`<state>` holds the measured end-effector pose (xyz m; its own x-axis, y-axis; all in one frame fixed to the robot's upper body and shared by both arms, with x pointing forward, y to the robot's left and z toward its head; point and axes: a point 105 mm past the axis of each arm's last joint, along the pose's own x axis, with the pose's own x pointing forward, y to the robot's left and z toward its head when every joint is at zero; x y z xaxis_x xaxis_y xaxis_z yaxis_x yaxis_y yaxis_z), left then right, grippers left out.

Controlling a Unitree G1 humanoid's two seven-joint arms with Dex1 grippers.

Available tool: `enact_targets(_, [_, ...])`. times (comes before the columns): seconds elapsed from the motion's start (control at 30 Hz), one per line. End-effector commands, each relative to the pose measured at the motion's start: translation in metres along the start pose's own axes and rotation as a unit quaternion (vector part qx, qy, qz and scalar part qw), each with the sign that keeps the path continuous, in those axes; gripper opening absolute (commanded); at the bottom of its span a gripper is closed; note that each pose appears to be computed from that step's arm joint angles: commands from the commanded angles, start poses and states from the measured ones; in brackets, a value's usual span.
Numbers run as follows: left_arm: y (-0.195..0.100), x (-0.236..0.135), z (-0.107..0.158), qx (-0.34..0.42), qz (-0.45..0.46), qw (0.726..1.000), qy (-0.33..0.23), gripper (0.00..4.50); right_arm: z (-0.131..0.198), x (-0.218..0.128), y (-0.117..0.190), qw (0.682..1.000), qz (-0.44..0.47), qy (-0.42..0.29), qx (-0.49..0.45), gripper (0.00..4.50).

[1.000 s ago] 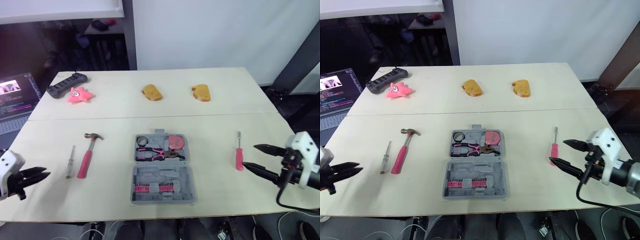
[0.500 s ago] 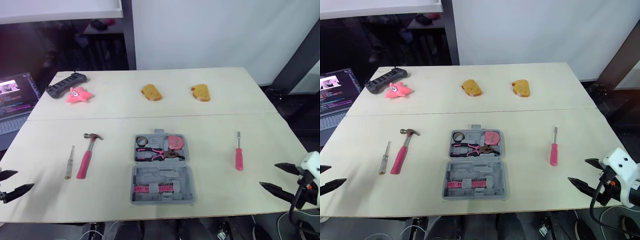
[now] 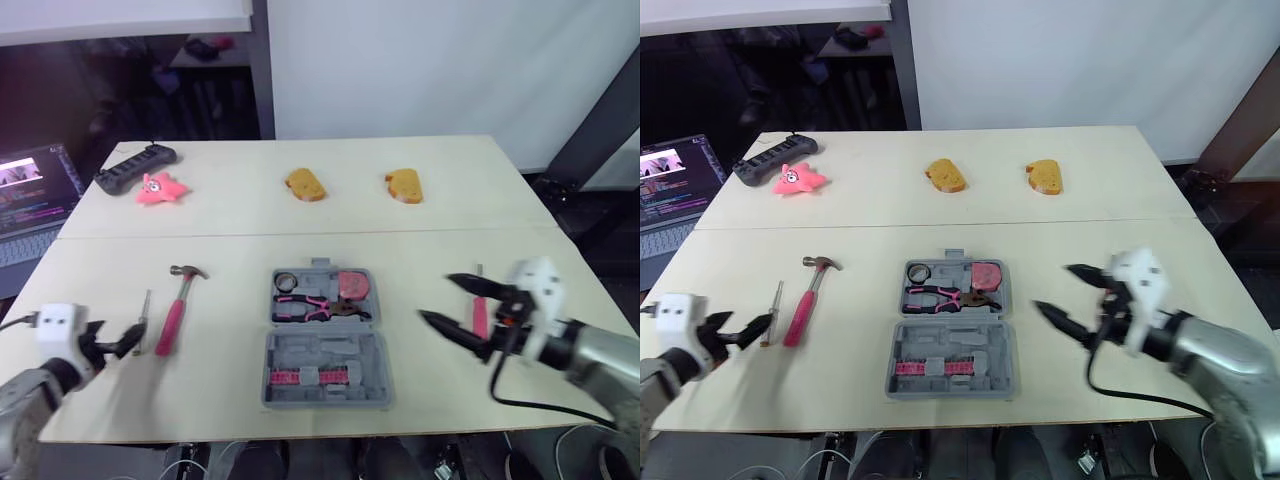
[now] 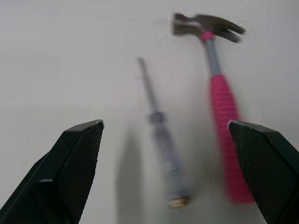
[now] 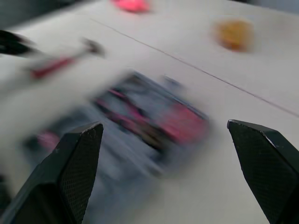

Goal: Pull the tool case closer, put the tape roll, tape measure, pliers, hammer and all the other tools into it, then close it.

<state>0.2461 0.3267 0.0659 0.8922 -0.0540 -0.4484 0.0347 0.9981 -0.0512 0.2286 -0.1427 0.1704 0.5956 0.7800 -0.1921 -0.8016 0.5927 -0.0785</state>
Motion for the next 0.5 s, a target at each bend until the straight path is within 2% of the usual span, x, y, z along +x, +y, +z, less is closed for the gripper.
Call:
enact_targets(0.03, [-0.006,-0.002,0.009,-0.004,0.029,0.999,0.025,4.48,0.007,0.022,0.018,0.998,0.058,-0.003,-0.031,4.5])
enact_targets(0.2, [0.0,0.011,0.025,-0.032,0.078,0.994,0.066,4.48,0.011,0.038,0.026,0.991,0.114,0.012,-0.074,4.5])
enact_targets(0.33, [-0.007,0.024,0.034,-0.025,0.058,0.993,0.1,4.48,0.011,0.043,0.025,0.989,0.121,0.015,-0.087,4.5])
enact_targets(0.5, [0.007,0.038,0.03,-0.022,0.092,0.987,0.131,4.48,0.005,0.043,0.023,0.989,0.117,0.023,-0.087,4.5])
